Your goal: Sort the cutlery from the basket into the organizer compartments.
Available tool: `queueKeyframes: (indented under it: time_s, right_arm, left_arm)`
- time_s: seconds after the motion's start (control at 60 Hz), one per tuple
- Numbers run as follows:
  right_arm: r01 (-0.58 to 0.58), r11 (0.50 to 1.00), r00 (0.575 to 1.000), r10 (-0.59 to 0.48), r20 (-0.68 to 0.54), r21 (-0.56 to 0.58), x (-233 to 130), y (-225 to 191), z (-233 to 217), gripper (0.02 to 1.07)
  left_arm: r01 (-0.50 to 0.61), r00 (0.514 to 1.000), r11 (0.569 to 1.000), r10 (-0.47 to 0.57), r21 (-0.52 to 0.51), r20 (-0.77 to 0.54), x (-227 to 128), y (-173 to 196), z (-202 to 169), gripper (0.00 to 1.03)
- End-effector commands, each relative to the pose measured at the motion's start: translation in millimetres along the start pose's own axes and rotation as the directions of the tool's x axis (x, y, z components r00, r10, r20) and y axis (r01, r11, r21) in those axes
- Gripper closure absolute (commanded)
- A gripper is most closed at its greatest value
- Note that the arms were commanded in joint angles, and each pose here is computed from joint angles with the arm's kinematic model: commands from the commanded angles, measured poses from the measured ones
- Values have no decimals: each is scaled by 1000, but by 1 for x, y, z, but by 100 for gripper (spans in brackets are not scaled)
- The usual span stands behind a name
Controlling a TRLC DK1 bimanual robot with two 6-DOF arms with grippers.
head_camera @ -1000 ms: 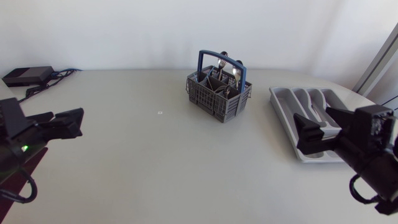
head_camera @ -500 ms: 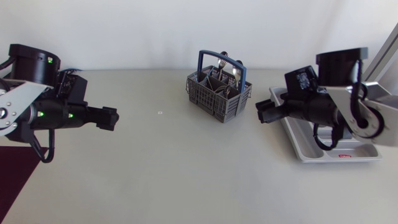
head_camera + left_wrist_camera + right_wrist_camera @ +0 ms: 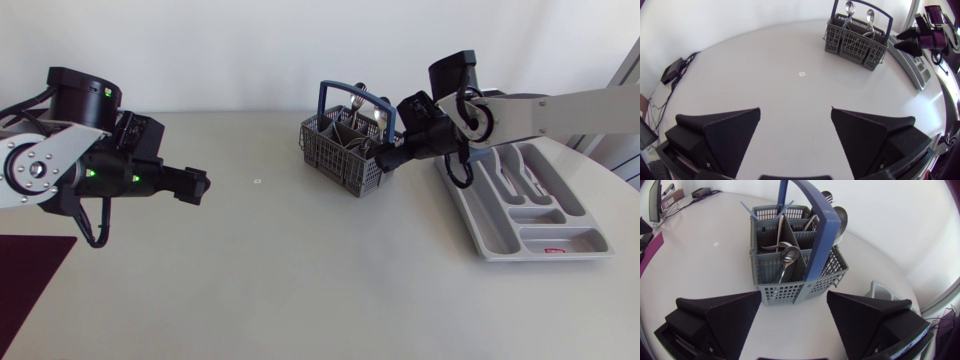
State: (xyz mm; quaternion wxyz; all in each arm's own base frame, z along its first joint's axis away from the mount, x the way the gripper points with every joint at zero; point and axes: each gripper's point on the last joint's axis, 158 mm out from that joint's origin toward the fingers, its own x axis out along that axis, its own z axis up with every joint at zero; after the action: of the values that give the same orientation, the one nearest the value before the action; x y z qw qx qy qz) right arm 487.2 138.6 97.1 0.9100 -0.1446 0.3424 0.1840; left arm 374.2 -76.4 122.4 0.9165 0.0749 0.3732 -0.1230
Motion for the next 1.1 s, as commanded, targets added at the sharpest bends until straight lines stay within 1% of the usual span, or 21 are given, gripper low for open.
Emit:
queueKeyframes:
  time_s: [0.0, 0.117, 0.233, 0.25, 0.317, 0.383, 0.433, 0.483, 0.583, 0.75, 1.017, 1.083]
  right_arm:
    - [11, 1000, 1000, -11, 18, -3, 16, -13, 11, 20]
    - [22, 1000, 999, -23, 42, 11, 30, -29, 24, 28]
    - [22, 1000, 999, -22, 50, 6, 46, -35, 33, 30]
    - [21, 1000, 999, -21, 50, 6, 48, -35, 34, 32]
    - [15, 1000, 998, -14, 56, -14, 54, -30, 39, 43]
    - [3, 1000, 998, -2, 59, -26, 60, -23, 43, 63]
    - [-3, 999, 998, 5, 58, -33, 62, -17, 43, 74]
    - [-12, 999, 999, 14, 52, -39, 62, -11, 41, 78]
    - [-17, 999, 999, 18, 42, -35, 58, -7, 36, 91]
    - [-19, 999, 1000, 20, 19, -32, 42, -4, 21, 93]
    - [-44, 998, 999, 43, -19, -50, -17, 18, -24, 94]
    - [-58, 997, 998, 57, -32, -52, -33, 26, -37, 94]
  left_arm:
    - [31, 999, 999, -31, 8, 12, 5, -5, 6, 6]
    - [59, 998, 998, -59, 5, 22, 8, -6, 7, 6]
    - [82, 996, 997, -82, 2, 24, 10, -9, 8, 6]
    - [84, 996, 996, -84, 1, 24, 10, -9, 8, 6]
    - [93, 995, 996, -93, 3, 23, 11, -11, 8, 6]
    - [95, 995, 995, -95, -2, 29, 11, -10, 9, 6]
    - [95, 995, 995, -95, -2, 29, 11, -10, 9, 6]
    - [90, 995, 996, -90, -1, 40, 9, -8, 10, 6]
    - [84, 994, 996, -84, 7, 74, 5, -7, 15, 8]
    - [87, 992, 996, -87, 13, 88, 3, -10, 17, 9]
    - [95, 994, 995, -95, 13, 55, 7, -12, 12, 9]
    - [111, 993, 994, -111, 15, 34, 8, -16, 9, 9]
